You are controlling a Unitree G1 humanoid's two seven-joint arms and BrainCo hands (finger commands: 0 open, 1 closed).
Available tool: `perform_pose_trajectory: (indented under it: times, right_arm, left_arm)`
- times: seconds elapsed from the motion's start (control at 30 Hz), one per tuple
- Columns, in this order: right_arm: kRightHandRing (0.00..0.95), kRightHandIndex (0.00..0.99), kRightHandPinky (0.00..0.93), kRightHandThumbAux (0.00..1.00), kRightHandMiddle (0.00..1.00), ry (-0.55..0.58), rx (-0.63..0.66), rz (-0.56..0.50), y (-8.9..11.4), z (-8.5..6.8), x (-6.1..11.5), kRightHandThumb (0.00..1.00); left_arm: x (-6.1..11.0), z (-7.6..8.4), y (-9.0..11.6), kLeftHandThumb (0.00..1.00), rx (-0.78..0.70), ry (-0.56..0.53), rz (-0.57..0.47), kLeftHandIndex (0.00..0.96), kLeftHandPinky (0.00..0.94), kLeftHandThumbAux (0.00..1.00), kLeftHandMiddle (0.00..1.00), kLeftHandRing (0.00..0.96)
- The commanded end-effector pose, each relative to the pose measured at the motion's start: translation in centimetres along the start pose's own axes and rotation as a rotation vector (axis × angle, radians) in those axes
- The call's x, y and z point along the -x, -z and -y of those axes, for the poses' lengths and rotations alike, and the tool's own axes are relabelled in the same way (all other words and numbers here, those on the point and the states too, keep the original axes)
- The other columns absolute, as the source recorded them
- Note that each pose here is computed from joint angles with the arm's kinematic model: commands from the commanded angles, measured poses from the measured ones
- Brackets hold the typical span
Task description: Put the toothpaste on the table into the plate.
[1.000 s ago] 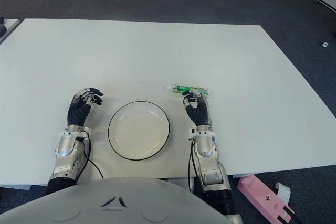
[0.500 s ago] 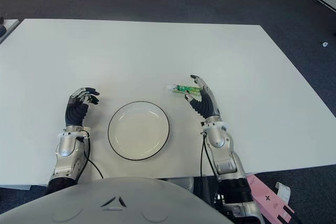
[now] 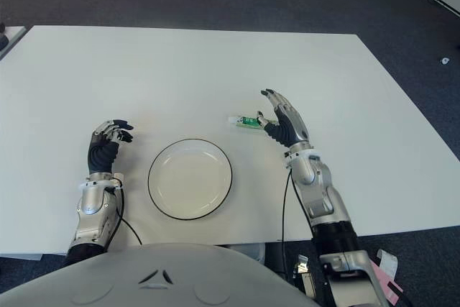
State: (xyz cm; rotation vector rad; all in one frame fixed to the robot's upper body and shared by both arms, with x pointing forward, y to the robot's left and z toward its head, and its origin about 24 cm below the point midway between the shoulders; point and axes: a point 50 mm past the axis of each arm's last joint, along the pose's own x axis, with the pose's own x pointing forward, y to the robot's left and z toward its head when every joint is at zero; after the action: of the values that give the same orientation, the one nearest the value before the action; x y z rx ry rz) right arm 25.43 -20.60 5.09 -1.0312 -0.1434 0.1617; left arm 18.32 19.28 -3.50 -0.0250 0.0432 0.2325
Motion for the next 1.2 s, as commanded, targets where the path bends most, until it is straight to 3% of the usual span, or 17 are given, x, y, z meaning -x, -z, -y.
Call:
perform_pose_trajectory:
  times: [0.03,0.27,0.63,0.97,1.2]
  right_arm:
    - [0.0,0.0,0.002,0.293,0.0,-0.039,0.132,0.05,0.2,0.0,-1.7,0.577]
    - [0.0,0.0,0.0,0.226,0.0,-0.114,0.261,0.09,0.1,-0.2,-2.9,0.562]
    - [0.0,0.0,0.0,0.191,0.0,-0.257,0.355,0.108,0.1,-1.0,-4.5,0.558]
    - [0.0,0.0,0.0,0.166,0.0,-0.407,0.466,0.138,1.9,-4.1,-5.5,0.538]
    - [0.0,0.0,0.0,0.152,0.0,-0.483,0.529,0.172,2.2,-5.0,-5.8,0.531]
  left_arm:
    - [2.7,0.3,3.2,0.835,0.019,-0.031,-0.201,0.417,0.532,0.678,0.478,0.569]
    - [2.8,0.3,3.2,0.836,0.012,-0.025,-0.195,0.421,0.538,0.678,0.476,0.571]
    - [2.9,0.3,3.1,0.835,0.014,-0.023,-0.195,0.415,0.536,0.679,0.479,0.57]
    - [3.0,0.2,3.2,0.835,0.014,-0.029,-0.191,0.416,0.534,0.679,0.479,0.569]
    - [3.1,0.1,3.2,0.835,0.021,-0.025,-0.191,0.418,0.539,0.678,0.478,0.571]
